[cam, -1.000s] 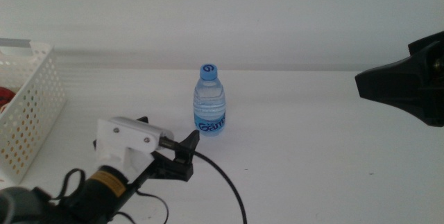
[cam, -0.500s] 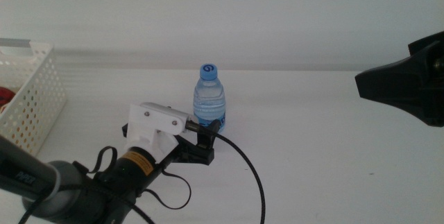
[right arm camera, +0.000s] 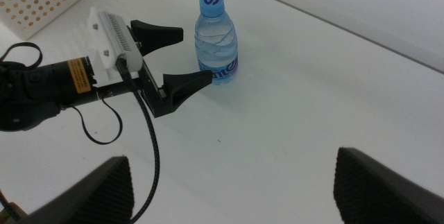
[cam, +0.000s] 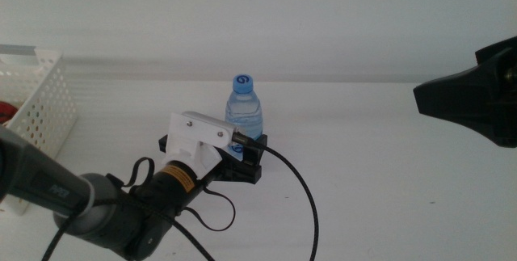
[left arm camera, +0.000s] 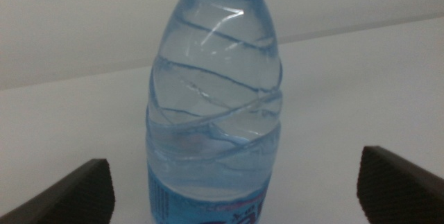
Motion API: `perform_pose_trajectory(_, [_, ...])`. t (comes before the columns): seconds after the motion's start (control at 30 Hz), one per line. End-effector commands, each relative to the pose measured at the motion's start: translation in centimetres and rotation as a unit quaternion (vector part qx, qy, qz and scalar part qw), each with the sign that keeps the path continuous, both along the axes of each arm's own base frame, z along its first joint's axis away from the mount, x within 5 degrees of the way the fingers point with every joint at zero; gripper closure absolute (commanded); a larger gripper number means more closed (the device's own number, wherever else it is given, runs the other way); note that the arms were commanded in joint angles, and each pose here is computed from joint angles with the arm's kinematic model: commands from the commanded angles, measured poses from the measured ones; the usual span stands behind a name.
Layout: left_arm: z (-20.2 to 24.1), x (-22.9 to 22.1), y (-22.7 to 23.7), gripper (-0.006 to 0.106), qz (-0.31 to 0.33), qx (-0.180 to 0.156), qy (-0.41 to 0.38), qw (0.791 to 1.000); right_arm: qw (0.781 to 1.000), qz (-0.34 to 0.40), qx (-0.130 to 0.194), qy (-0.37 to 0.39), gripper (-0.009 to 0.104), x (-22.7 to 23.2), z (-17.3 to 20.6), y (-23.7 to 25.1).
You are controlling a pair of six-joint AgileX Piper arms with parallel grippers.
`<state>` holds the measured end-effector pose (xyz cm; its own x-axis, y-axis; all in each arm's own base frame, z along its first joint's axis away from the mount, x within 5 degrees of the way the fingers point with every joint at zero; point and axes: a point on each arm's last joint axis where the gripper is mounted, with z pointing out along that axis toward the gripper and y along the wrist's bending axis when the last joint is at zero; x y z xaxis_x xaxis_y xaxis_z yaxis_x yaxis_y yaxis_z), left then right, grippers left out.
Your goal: Use arms to grab the bottles and put them into the dustbin to the left of the table.
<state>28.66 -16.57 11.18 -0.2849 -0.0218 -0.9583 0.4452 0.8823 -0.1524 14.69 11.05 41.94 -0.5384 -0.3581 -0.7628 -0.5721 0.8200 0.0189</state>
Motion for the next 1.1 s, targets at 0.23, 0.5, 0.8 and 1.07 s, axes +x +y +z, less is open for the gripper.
perform_pose_trajectory(0.23, [-0.1, 1.1, -0.6, 0.007, 0.000, -0.004, -0.001, 1.000, 1.000, 0.003, -0.002, -0.010, 0.018, -0.1, 0.3, -0.1])
perform_pose_trajectory(0.5, [-0.2, 2.4, -1.4, 0.007, -0.003, 0.000, 0.007, 1.000, 1.000, 0.003, -0.002, -0.010, 0.018, -0.1, 0.3, -0.1])
perform_pose_trajectory(0.8, [-0.8, 3.3, -1.9, 0.007, -0.003, -0.002, 0.004, 1.000, 1.000, 0.003, -0.002, -0.010, 0.018, -0.1, 0.3, -0.1])
perform_pose_trajectory(1.07, [-1.2, 4.3, -2.5, 0.007, -0.003, -0.004, 0.001, 1.000, 1.000, 0.003, -0.002, -0.010, 0.018, -0.1, 0.3, -0.1])
